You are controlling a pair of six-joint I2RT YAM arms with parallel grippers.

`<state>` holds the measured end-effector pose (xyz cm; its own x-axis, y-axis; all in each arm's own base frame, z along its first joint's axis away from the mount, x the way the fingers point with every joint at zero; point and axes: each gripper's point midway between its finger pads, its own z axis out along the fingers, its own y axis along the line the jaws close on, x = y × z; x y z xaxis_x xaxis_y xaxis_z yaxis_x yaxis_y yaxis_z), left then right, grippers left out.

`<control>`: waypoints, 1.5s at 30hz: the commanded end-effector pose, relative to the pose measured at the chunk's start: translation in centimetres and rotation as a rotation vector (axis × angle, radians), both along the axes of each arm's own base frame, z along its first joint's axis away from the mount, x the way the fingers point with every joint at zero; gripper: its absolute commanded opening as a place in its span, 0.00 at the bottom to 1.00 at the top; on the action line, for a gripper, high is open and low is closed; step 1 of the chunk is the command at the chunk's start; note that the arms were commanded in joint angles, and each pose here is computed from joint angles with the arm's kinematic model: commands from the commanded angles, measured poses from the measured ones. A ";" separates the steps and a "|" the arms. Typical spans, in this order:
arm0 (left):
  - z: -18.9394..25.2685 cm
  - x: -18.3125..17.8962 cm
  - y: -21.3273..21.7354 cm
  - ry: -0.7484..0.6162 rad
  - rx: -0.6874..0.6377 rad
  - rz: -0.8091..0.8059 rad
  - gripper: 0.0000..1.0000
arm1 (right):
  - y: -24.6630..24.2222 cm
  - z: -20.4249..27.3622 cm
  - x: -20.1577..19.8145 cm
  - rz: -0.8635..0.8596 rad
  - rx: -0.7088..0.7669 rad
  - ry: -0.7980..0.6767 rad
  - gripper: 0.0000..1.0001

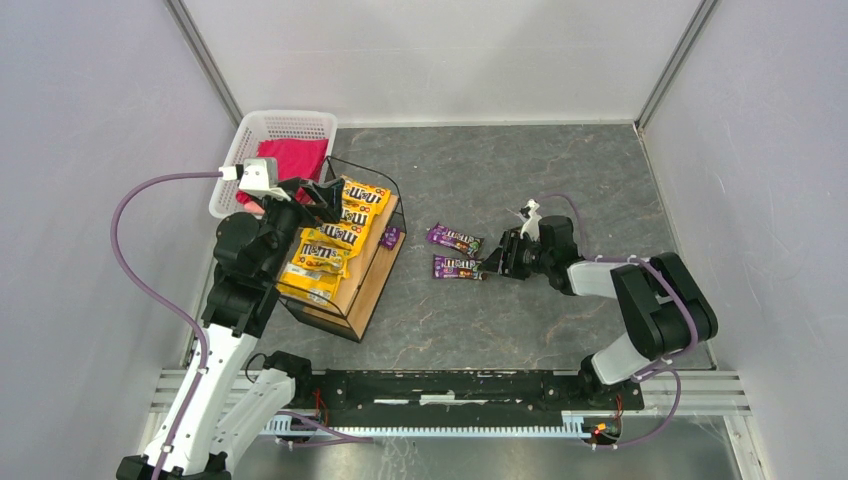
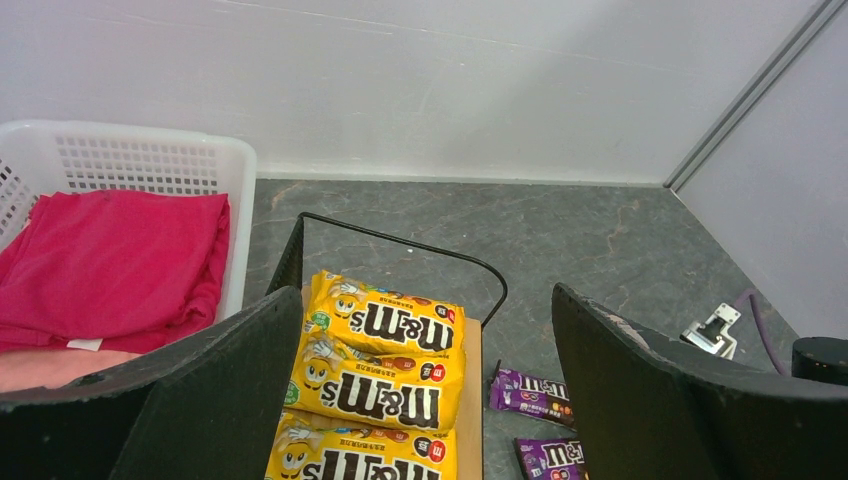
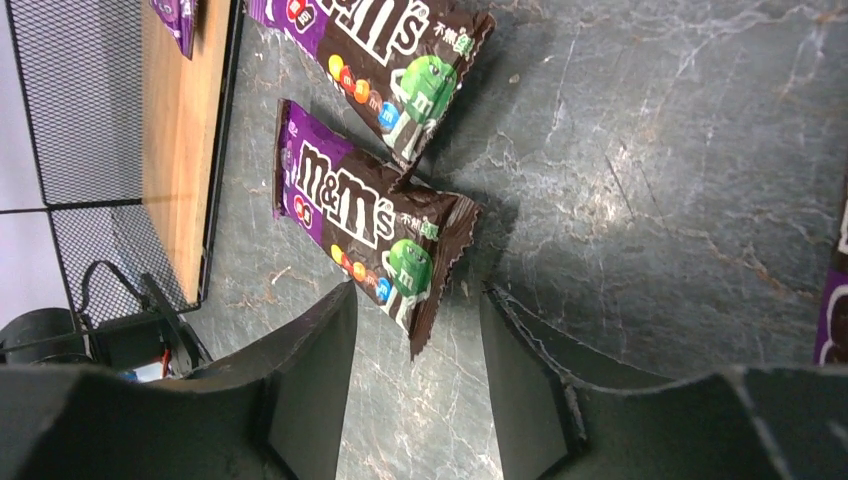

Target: Place and organize the candy bags onto the shelf

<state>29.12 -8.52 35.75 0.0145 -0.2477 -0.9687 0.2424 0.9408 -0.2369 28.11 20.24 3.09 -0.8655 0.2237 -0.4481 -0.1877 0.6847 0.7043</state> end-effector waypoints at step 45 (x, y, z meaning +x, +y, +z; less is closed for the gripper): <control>9.9 4.0 -2.3 -0.178 -0.123 -0.058 1.00 | 15.8 15.3 -0.7 -0.035 0.615 -0.181 0.00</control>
